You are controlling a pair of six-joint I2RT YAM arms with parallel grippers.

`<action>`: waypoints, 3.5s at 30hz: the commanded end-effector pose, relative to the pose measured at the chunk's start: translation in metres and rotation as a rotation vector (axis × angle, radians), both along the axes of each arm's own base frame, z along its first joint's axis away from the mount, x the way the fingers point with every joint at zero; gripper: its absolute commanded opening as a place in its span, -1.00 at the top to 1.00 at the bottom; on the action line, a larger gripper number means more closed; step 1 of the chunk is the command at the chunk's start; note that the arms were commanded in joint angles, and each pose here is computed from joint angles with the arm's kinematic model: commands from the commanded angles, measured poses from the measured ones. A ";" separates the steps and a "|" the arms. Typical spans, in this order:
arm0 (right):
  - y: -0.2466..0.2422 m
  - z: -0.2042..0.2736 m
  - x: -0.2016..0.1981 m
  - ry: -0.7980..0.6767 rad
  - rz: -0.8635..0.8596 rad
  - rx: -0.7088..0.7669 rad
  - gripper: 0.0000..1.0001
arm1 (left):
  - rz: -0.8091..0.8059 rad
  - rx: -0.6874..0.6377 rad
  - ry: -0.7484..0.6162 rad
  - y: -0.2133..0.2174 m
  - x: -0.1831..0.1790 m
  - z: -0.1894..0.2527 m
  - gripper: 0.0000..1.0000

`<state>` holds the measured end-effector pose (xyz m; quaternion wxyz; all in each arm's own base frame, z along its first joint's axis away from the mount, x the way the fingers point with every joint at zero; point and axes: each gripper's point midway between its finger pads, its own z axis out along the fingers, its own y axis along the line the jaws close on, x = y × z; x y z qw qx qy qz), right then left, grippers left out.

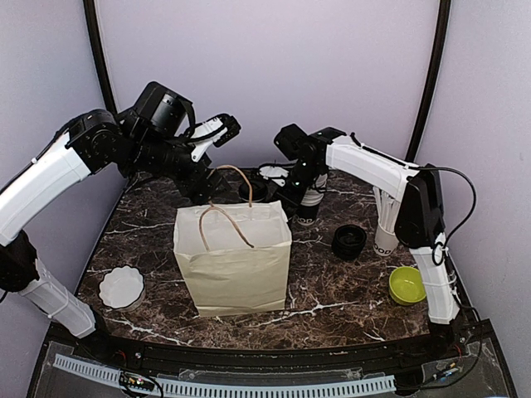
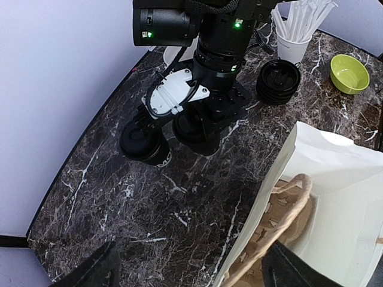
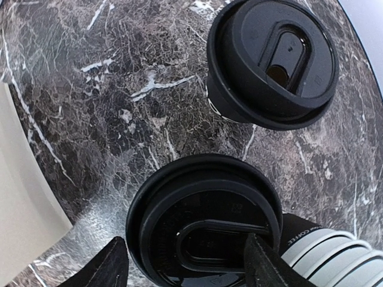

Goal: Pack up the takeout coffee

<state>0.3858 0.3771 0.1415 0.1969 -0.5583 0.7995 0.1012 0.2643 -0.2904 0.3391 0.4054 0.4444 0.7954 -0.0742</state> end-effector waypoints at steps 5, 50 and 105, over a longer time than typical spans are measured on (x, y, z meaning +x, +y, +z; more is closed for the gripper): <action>0.006 0.020 -0.011 0.016 0.015 0.055 -0.07 | -0.006 -0.007 -0.003 0.003 -0.003 0.007 -0.68; 0.004 0.014 -0.011 0.019 0.008 0.036 -0.26 | -0.007 -0.016 -0.004 0.006 -0.006 0.005 -0.67; 0.003 -0.004 -0.011 0.055 -0.022 0.014 -0.31 | 0.001 -0.016 0.000 0.012 -0.010 0.011 -0.67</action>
